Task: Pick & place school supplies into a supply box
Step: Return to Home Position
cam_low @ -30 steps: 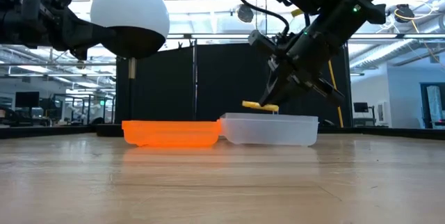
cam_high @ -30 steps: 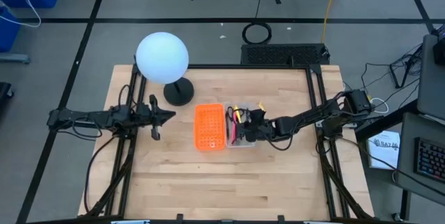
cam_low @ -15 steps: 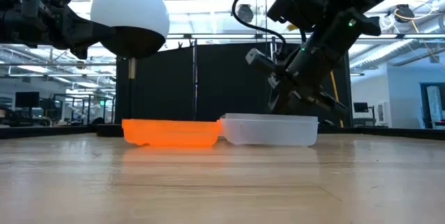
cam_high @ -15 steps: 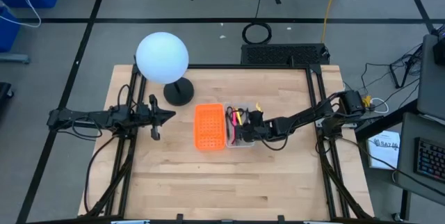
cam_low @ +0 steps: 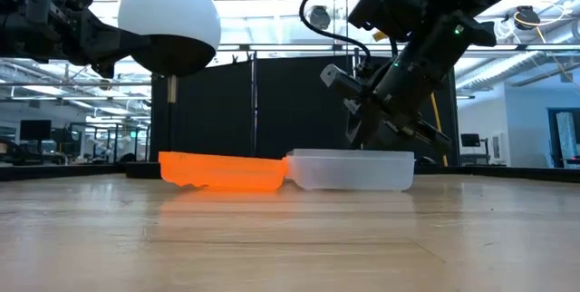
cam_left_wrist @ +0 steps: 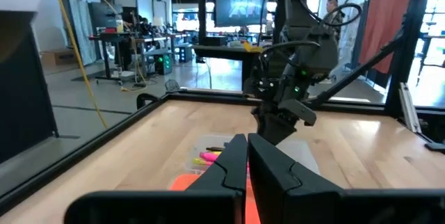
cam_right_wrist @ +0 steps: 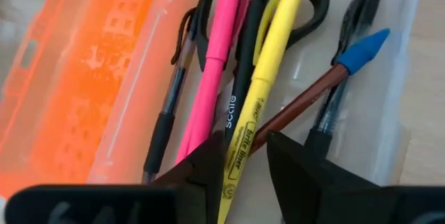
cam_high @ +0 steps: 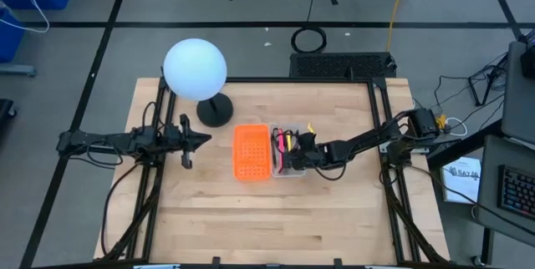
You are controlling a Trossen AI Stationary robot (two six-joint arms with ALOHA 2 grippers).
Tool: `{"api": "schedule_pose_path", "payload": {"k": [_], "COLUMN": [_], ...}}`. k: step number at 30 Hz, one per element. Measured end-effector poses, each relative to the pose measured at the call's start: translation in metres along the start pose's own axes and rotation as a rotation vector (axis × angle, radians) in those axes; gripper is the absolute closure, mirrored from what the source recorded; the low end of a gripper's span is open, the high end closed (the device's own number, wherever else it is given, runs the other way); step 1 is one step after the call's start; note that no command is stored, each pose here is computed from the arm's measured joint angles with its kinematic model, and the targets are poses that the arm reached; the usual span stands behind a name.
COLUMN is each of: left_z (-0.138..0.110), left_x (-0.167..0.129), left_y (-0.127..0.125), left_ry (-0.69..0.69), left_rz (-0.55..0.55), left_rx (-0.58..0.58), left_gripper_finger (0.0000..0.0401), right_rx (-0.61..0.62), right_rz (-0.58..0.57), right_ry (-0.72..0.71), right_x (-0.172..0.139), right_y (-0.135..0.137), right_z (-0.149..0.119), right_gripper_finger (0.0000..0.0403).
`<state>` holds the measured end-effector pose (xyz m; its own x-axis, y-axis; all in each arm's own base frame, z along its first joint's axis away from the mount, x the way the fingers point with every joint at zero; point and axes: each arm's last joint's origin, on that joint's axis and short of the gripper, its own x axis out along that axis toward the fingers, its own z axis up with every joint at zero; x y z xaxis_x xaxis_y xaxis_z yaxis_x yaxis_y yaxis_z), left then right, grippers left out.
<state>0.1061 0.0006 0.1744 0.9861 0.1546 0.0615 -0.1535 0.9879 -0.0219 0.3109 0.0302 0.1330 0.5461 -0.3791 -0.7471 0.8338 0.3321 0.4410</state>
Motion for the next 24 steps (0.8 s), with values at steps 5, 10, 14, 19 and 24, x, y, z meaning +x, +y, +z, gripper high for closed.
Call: {"api": "schedule_pose_path", "payload": {"k": [5, 10, 14, 19, 24], "left_z": [-0.001, -0.001, -0.001, -0.003, -0.008], "left_x": [0.0, 0.0, 0.0, -0.001, -0.002], "left_y": [-0.002, -0.004, -0.005, -0.008, -0.011], "left_ry": [0.009, 0.004, 0.004, 0.023, 0.068], "left_rz": [-0.072, -0.155, -0.163, -0.273, -0.374], "left_rx": [0.006, 0.053, 0.057, 0.089, 0.123], "left_gripper_finger": [0.038, 0.038, 0.038, 0.038, 0.038], "right_rx": [-0.175, -0.407, -0.688, -0.954, -1.108], "right_rz": [0.019, 0.101, 0.189, 0.278, 0.392], "right_ry": [-0.011, -0.052, -0.1, -0.126, -0.186], "right_x": [-0.009, -0.033, -0.062, -0.098, -0.127], "right_y": [0.002, 0.011, 0.018, 0.019, 0.007], "right_z": [0.006, 0.018, 0.022, 0.022, 0.011], "right_gripper_finger": [0.0299, 0.0301, 0.0305, 0.0317, 0.0365]}}
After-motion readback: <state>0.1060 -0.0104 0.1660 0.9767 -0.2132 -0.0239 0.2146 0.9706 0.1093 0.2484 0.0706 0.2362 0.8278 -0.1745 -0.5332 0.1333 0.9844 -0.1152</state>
